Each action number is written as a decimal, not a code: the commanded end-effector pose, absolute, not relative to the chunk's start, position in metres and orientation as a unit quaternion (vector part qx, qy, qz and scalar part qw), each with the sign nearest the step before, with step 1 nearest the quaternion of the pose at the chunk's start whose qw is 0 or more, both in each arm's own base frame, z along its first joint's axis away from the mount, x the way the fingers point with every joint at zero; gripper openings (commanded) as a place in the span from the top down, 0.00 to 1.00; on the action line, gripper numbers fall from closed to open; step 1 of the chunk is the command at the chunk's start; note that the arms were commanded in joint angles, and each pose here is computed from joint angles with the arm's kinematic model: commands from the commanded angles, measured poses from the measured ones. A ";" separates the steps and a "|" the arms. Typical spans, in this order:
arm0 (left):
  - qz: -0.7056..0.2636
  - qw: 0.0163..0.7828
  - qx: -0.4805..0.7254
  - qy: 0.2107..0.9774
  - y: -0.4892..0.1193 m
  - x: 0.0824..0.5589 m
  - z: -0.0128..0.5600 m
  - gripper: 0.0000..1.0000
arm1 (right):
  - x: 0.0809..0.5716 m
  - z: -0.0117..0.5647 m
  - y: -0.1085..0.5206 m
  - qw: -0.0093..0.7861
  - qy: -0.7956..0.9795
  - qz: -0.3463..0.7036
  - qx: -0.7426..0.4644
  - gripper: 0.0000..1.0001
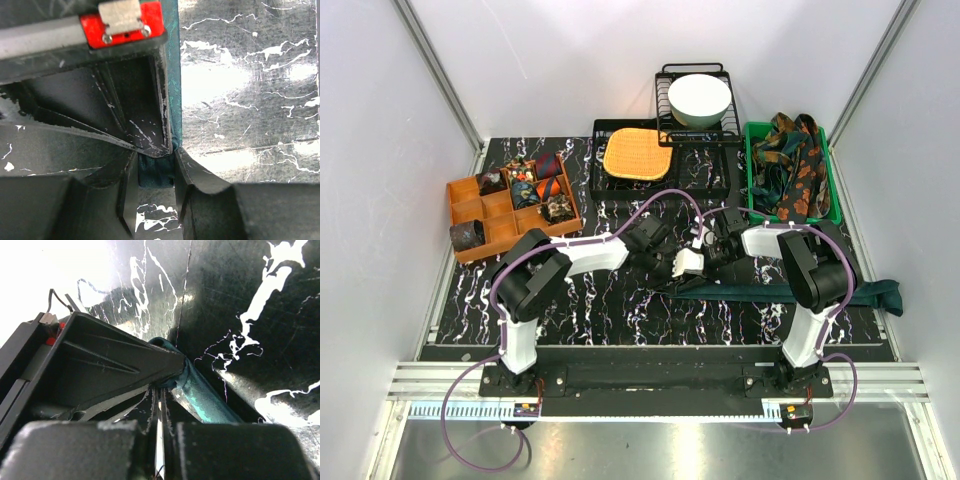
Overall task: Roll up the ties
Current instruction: Roll the tie at the center of the board.
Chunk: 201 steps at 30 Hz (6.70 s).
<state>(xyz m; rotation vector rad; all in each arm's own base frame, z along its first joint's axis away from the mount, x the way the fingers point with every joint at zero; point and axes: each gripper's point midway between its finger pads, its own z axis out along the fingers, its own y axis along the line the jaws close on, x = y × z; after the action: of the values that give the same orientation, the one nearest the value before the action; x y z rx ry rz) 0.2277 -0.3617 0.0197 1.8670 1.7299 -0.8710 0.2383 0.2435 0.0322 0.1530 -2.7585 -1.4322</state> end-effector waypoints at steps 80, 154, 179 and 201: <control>-0.201 0.183 0.703 0.658 -0.319 0.228 -0.017 1.00 | 0.285 0.035 0.127 -0.007 -0.963 -0.258 0.073 0.58; -0.216 0.170 0.683 0.677 -0.318 0.240 -0.004 1.00 | 0.250 0.047 0.090 -0.222 -0.790 -0.129 0.556 0.13; -0.211 0.169 0.675 0.686 -0.319 0.240 0.000 1.00 | 0.274 0.090 0.222 -0.108 -0.857 -0.505 -0.006 0.55; -0.219 0.165 0.659 0.700 -0.320 0.240 -0.006 1.00 | 0.263 0.029 0.262 -0.061 -0.857 -0.512 -0.016 0.59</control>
<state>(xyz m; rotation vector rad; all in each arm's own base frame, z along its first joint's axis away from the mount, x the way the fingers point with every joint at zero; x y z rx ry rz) 0.2467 -0.3398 0.0194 1.8584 1.8565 -0.6649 0.2573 0.2521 0.0288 -0.1149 -2.7837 -1.6234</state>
